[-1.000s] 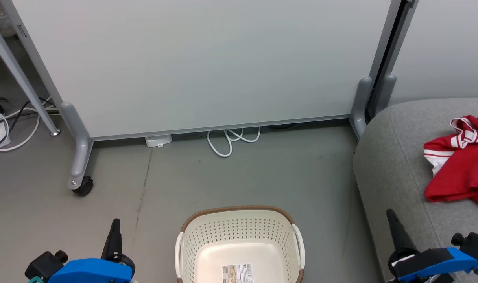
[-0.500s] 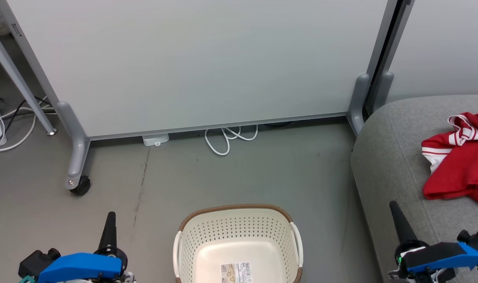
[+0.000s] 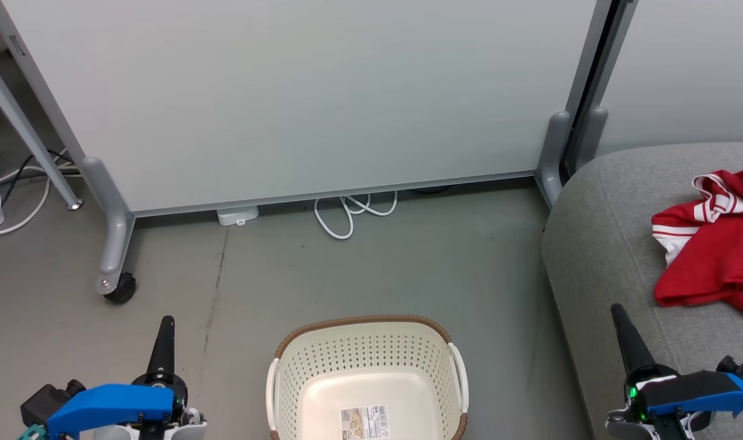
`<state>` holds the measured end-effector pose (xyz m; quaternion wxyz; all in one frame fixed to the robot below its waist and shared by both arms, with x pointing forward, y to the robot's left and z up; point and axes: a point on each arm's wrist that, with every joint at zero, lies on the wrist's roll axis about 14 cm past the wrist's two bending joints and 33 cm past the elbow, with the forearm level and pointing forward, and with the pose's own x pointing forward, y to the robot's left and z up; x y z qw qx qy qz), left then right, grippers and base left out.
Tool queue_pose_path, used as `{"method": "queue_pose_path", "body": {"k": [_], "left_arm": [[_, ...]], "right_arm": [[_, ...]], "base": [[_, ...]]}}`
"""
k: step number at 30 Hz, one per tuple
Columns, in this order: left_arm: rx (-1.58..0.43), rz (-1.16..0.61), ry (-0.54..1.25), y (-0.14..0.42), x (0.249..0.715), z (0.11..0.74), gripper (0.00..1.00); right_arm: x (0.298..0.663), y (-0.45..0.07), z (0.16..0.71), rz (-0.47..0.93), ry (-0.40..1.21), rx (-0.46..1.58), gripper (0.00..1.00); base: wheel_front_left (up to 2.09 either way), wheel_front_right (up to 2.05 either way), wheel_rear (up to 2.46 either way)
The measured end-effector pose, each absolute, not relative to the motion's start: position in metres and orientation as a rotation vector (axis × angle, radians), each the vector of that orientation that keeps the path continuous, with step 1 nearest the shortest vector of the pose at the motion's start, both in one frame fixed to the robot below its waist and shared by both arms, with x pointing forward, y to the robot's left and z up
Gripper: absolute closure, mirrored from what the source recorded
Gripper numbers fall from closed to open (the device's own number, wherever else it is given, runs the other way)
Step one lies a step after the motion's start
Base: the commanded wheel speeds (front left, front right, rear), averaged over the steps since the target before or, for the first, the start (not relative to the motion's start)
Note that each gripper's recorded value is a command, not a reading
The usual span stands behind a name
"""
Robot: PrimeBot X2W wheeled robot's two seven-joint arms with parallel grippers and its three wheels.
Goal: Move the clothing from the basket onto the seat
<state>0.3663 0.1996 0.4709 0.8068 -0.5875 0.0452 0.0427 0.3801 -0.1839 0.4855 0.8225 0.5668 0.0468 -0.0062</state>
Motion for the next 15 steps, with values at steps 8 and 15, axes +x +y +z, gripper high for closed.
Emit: {"method": "queue_pose_path", "body": {"k": [8,15], "left_arm": [[-1.321,0.081,0.079,0.200,0.371,0.477,1.00],[-1.372,0.067,0.065,0.200,0.374,0.483,1.00]], "right_arm": [[0.382,-0.186,0.490,-0.013,0.082,1.279,1.00],[0.383,-0.189,0.492,-0.015,0.071,1.339,1.00]], "base": [[0.00,0.00,0.00],[0.00,0.00,0.00]]}}
